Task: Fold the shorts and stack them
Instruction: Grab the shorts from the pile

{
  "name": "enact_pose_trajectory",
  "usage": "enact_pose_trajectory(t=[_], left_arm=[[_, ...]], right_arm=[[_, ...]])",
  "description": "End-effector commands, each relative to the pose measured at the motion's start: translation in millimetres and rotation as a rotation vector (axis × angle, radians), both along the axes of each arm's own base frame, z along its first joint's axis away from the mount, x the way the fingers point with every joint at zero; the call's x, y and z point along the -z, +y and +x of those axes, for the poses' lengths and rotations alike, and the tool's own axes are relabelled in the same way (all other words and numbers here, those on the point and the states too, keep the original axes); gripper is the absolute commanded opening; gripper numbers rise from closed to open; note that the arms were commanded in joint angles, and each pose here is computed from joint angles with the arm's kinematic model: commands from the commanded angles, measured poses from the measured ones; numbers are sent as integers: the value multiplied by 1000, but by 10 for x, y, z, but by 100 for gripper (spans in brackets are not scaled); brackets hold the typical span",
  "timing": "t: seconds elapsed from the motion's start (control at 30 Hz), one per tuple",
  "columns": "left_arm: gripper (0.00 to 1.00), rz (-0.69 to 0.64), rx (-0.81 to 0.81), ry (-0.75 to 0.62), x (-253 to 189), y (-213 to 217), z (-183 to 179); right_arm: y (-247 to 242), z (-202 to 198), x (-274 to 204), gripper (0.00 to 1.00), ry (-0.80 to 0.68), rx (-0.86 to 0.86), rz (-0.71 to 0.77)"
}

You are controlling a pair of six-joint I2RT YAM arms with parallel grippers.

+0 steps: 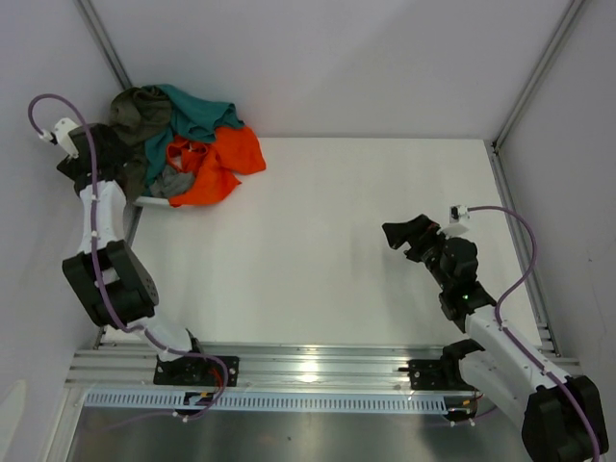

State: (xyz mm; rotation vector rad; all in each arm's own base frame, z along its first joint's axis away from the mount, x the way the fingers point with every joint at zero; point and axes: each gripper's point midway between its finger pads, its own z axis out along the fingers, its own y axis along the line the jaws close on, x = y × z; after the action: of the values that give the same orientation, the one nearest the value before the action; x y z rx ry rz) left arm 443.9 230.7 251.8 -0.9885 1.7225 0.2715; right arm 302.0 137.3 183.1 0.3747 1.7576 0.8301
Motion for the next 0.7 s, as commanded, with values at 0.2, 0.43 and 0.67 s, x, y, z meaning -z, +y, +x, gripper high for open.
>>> enact_pose_trajectory(t=[0.2,0.43,0.67], left_arm=[[97,-64,-69,39,318,438,-132],[92,-7,-3,202,435,645,-22],[89,-29,2,104,638,663,47]], right_arm=[[43,-6,-200,99,-74,-21,1],[83,-11,-195,99,-68,-38,9],[93,-28,-225,99,-76,-44,11]])
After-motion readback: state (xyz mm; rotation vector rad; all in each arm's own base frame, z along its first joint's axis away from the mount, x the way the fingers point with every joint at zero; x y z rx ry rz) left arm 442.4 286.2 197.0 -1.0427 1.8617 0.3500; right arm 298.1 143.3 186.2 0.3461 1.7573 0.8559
